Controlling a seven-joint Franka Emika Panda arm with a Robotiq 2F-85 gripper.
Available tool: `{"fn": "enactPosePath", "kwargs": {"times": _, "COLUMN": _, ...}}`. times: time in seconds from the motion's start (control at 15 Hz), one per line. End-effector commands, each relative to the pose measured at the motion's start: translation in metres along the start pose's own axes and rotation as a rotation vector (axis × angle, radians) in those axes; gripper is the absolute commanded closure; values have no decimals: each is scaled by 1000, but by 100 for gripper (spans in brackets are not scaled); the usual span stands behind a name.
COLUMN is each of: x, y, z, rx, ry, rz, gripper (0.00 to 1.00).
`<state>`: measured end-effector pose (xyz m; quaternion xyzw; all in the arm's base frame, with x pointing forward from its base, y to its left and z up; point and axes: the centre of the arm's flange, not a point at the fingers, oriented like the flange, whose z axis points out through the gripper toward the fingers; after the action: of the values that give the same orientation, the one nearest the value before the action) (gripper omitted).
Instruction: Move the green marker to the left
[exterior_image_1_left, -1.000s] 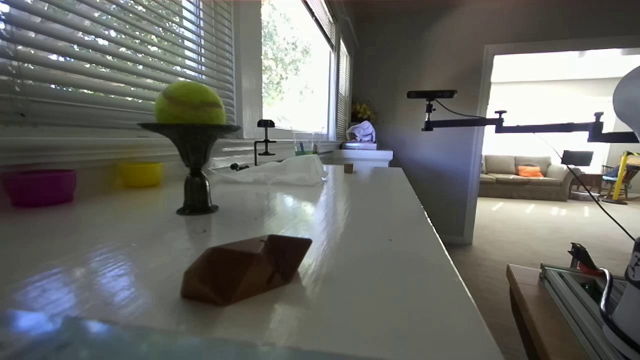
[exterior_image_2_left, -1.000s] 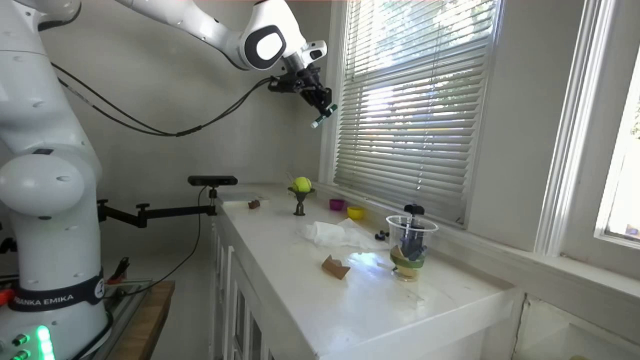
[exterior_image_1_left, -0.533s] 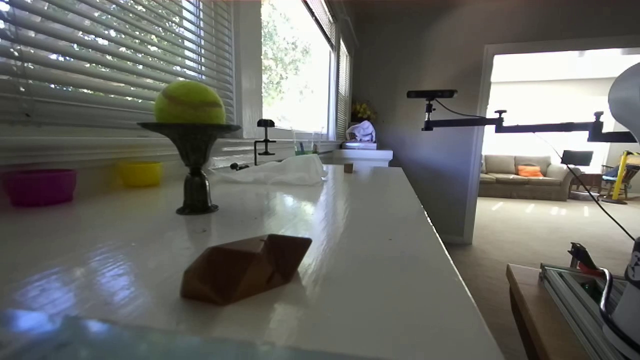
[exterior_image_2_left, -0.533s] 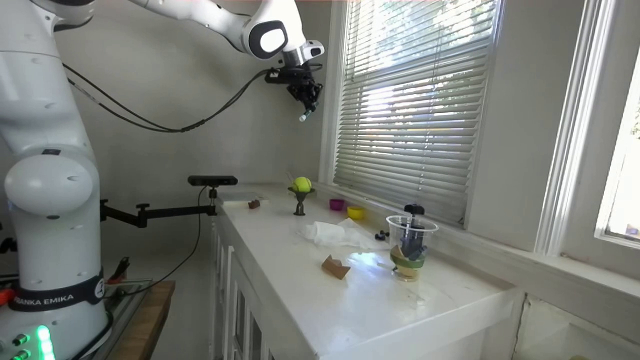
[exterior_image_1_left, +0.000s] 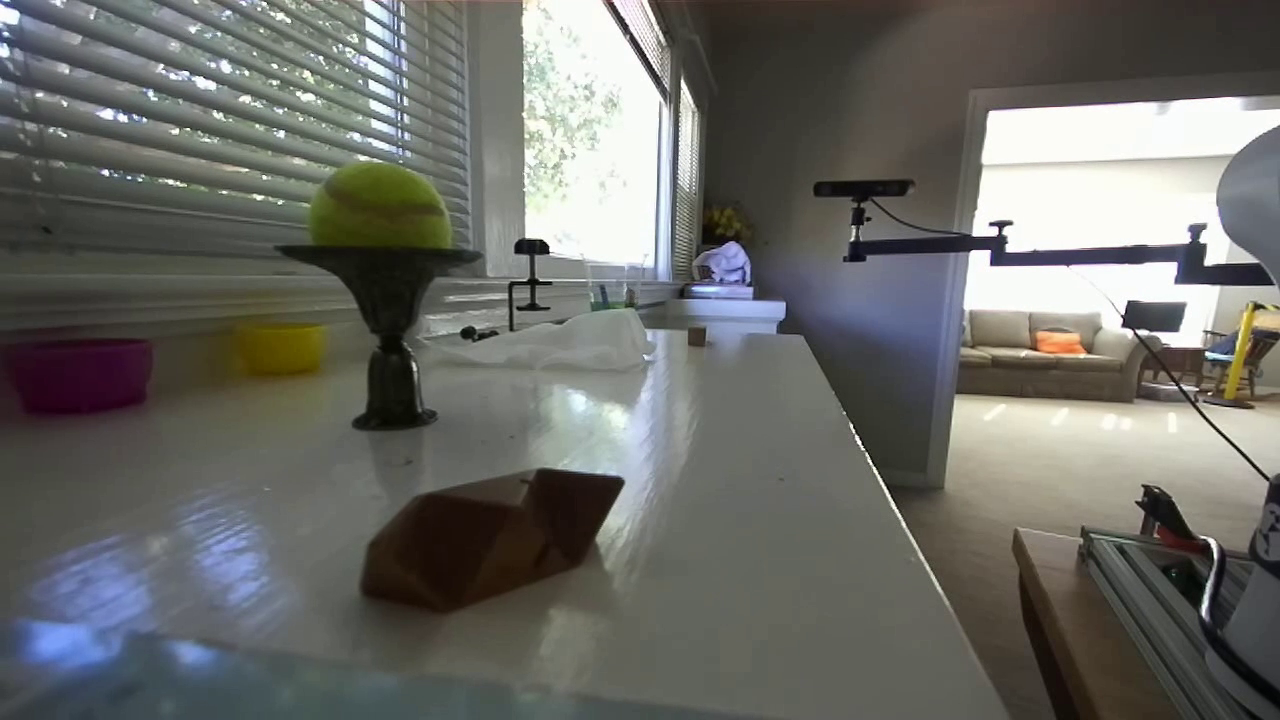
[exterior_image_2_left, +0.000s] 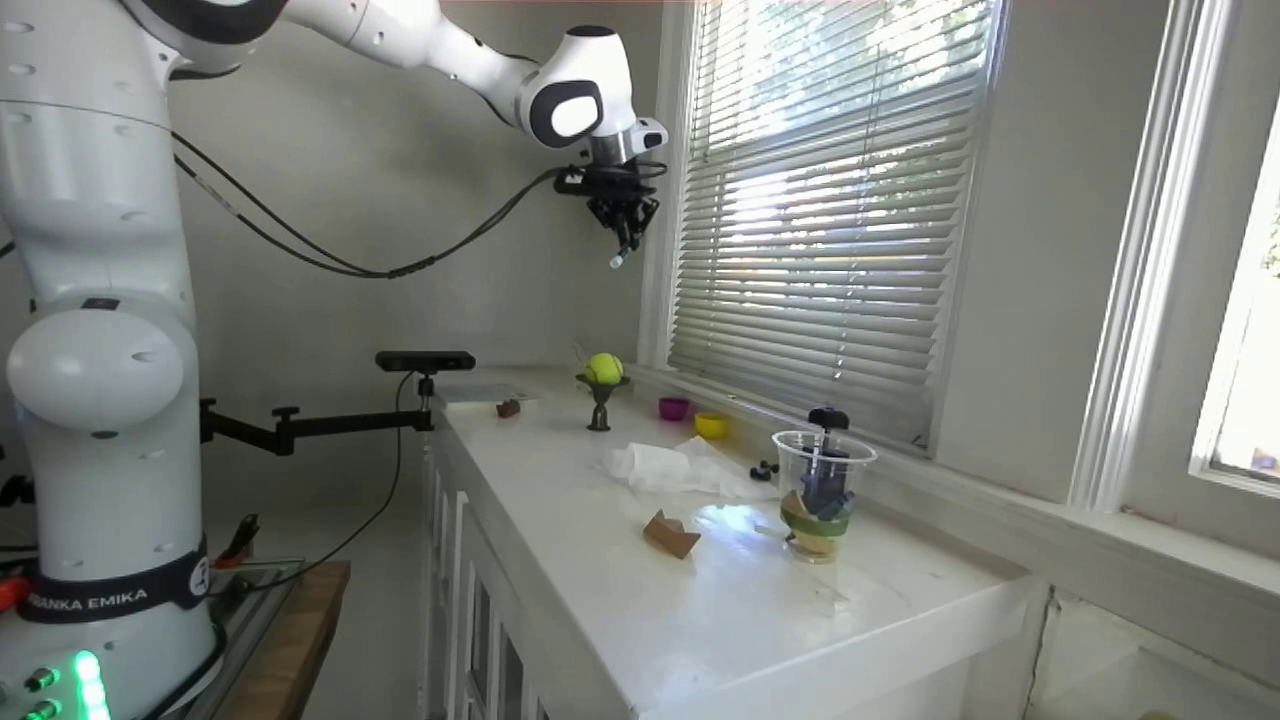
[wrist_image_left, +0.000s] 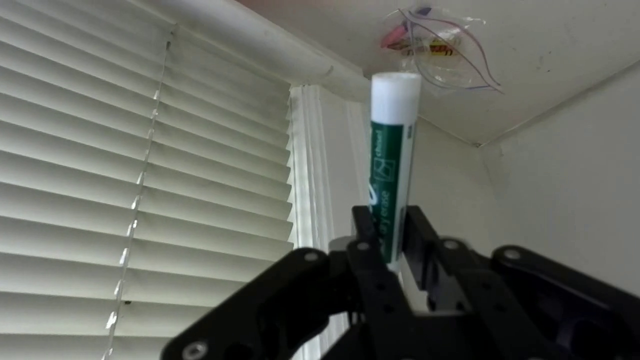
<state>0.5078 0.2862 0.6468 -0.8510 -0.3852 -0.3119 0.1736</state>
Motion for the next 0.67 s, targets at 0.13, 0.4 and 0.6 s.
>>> {"fn": "enactPosePath", "kwargs": {"times": 0.13, "x": 18, "y": -6, "z": 42, "rx": 98, "ry": -75, "rz": -58, "gripper": 95}}
{"fn": "enactPosePath", "kwargs": {"times": 0.4, "x": 3, "y": -11, "z": 54, "rx": 146, "ry": -182, "rz": -85, "gripper": 95}}
{"fn": "enactPosePath", "kwargs": {"times": 0.6, "x": -15, "y": -6, "z": 58, "rx": 161, "ry": -256, "rz": -75, "gripper": 95}}
